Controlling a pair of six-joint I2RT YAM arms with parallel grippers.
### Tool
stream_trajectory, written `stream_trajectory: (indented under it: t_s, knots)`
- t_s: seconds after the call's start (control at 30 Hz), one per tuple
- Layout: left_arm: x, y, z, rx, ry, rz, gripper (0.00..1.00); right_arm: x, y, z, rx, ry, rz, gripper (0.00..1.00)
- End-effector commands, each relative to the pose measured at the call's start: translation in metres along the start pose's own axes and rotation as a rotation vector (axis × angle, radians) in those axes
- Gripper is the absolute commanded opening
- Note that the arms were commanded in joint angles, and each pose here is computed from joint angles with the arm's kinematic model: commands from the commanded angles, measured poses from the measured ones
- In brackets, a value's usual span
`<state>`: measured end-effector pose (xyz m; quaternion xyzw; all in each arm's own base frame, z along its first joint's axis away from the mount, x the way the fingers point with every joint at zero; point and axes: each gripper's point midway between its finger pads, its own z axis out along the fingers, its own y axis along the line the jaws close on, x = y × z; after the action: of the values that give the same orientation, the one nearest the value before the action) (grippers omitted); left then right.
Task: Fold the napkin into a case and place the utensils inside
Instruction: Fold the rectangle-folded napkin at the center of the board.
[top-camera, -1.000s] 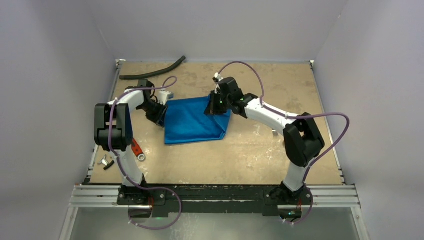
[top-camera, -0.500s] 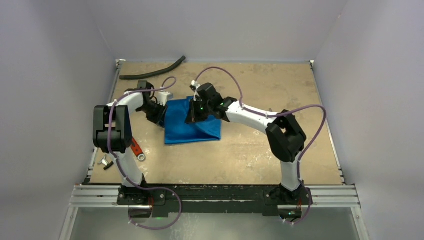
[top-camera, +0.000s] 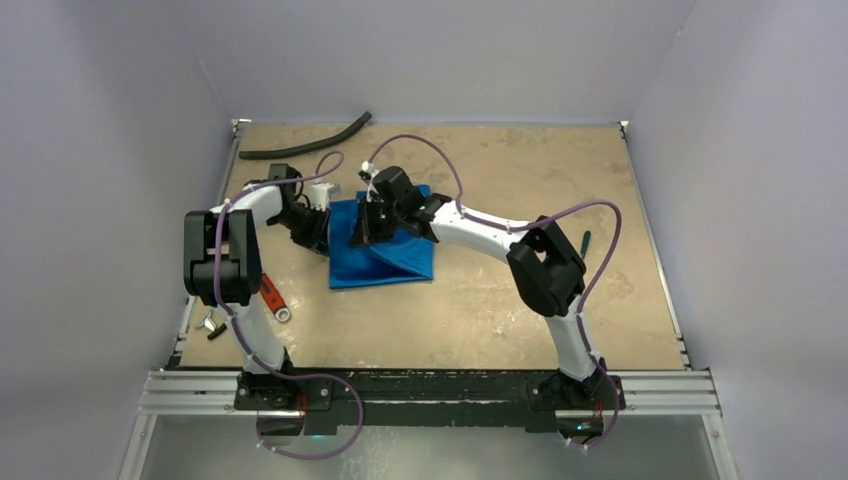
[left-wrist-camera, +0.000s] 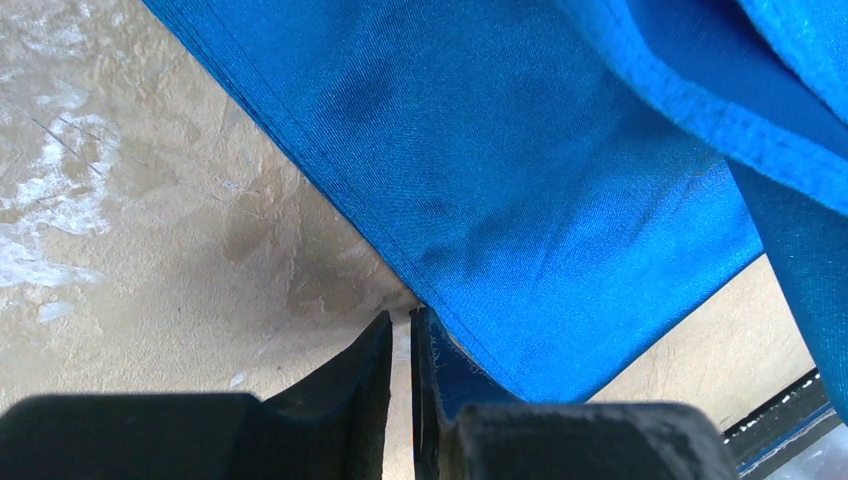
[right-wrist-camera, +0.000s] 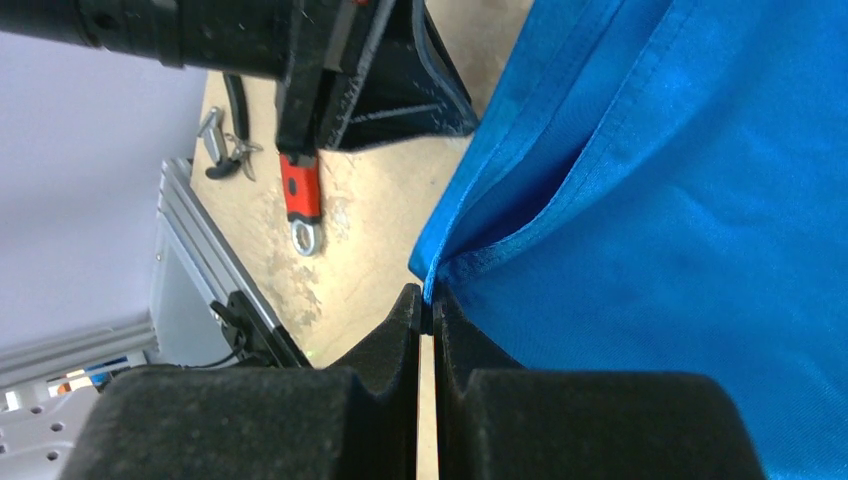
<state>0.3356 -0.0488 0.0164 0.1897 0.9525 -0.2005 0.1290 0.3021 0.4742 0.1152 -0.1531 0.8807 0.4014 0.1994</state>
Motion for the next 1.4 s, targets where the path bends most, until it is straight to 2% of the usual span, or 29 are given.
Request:
stream_trajectory:
  t_s: [0.0, 0.27, 0.67, 1.1, 1.23, 1.37]
  knots:
    - [0.014, -0.001, 0.008, 0.032, 0.031, -0.065, 0.11, -0.021, 0.029, 0.004, -0.078, -0.047, -0.021, 0.0]
    - [0.013, 0.005, 0.008, 0.018, 0.031, -0.084, 0.1, 0.008, 0.032, 0.029, -0.078, 0.021, -0.055, 0.0]
    - [0.014, 0.006, 0.009, 0.018, 0.033, -0.101, 0.09, 0.055, 0.007, 0.045, -0.054, 0.114, -0.053, 0.0]
    - [0.013, 0.008, 0.009, 0.012, 0.035, -0.102, 0.08, 0.066, 0.014, 0.055, -0.035, 0.131, -0.108, 0.0]
    - [0.011, 0.009, 0.008, 0.008, 0.032, -0.1, 0.08, 0.067, 0.023, 0.053, -0.05, 0.125, -0.113, 0.22]
    - [0.012, 0.01, 0.007, 0.003, 0.035, -0.1, 0.07, 0.06, 0.033, 0.05, -0.063, 0.109, -0.115, 0.28]
